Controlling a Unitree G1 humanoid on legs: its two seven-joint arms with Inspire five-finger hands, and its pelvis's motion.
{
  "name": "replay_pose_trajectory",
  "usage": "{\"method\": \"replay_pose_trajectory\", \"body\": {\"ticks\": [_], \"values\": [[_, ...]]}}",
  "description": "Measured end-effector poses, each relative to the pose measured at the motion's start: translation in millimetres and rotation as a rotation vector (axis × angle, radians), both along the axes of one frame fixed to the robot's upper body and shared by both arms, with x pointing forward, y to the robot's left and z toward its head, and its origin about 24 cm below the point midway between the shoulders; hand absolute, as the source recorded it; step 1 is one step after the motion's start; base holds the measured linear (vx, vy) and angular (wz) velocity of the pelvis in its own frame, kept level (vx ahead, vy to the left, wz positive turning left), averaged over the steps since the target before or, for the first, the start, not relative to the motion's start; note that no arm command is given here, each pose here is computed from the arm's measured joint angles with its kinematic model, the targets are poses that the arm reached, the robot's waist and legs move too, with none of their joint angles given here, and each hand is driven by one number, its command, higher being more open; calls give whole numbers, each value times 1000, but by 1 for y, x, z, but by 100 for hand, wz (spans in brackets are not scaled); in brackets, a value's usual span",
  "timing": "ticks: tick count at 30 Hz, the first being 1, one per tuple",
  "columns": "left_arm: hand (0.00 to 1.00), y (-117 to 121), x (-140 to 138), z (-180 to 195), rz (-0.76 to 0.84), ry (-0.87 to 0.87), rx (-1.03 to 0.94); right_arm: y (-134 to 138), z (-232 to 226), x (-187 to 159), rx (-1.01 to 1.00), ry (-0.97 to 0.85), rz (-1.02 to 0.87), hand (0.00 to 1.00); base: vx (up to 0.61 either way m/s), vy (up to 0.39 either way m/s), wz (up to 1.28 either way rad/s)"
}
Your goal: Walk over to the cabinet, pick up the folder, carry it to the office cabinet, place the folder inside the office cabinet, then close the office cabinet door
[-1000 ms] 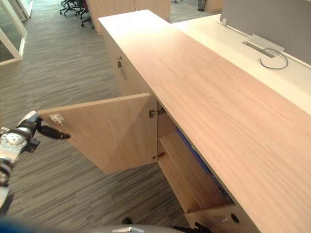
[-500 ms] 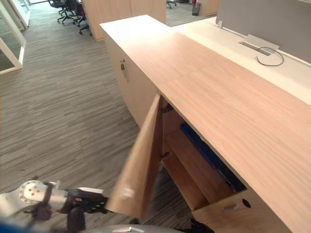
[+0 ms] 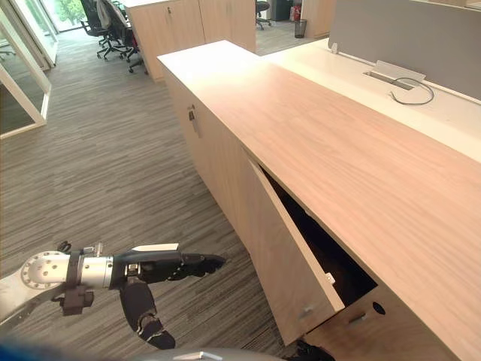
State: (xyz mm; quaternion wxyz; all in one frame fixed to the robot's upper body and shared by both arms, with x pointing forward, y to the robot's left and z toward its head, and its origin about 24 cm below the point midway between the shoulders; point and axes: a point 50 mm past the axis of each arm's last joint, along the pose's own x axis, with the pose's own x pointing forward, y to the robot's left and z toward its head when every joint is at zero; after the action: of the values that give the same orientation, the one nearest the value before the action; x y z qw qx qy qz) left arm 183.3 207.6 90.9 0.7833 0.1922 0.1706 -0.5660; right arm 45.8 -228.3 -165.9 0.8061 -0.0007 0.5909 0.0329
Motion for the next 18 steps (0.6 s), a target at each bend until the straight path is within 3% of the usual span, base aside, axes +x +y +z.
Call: {"method": "replay_pose_trajectory", "body": {"ticks": [5, 11, 15, 18], "values": [[100, -6, -1, -3, -28, -14, -9, -9, 0, -16, 30, 9, -164, 100, -15, -14, -9], [100, -14, -1, -10, -32, -9, -65, -33, 6, -59, 3, 58, -424, 100, 6, -7, -40], [100, -23, 6, -32, 95, 5, -185, -34, 9, -94, -18, 170, -447, 100, 52, -42, -57], [100, -36, 20, -57, 262, -35, -224, -29, 6, -87, 2, 178, -443, 100, 74, -120, -65]]}}
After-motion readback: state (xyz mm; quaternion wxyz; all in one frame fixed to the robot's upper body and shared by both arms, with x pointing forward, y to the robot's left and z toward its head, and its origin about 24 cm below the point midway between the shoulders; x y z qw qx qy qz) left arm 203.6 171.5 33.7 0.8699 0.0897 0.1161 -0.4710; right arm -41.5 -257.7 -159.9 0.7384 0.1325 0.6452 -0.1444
